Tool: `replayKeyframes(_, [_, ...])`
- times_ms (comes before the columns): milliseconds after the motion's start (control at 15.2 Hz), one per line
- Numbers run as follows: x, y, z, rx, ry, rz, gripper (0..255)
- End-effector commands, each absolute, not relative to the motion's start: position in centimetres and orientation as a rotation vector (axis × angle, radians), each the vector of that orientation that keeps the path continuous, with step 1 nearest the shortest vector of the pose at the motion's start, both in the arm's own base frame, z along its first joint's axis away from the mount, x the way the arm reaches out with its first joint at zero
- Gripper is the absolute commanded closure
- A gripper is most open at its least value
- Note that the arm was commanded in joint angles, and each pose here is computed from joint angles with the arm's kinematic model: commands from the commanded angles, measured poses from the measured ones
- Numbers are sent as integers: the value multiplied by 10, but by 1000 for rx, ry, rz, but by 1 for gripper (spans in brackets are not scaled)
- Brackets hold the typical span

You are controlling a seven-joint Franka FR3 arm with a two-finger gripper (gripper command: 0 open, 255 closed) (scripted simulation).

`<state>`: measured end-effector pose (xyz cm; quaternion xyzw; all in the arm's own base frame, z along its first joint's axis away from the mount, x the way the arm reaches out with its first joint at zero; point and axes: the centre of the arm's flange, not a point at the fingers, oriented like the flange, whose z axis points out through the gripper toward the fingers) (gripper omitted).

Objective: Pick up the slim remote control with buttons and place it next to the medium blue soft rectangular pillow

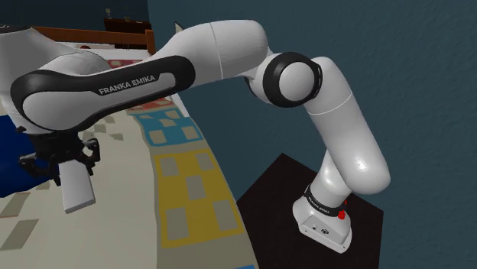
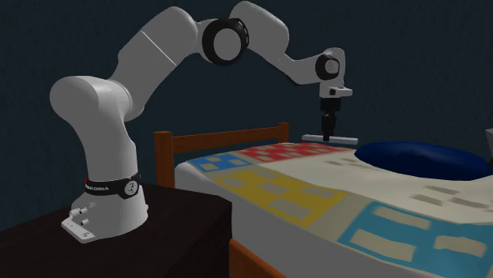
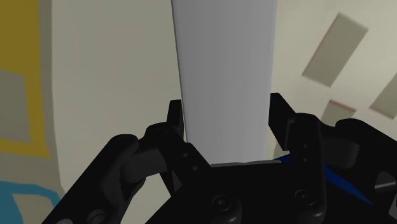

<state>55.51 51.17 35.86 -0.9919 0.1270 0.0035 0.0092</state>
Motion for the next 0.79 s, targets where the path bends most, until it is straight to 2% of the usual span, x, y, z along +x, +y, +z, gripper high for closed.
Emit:
replayKeyframes(0, [555, 511, 348, -3097, 397, 10, 255])
replayKeyframes(726, [555, 511, 290, -3097, 397, 10, 255])
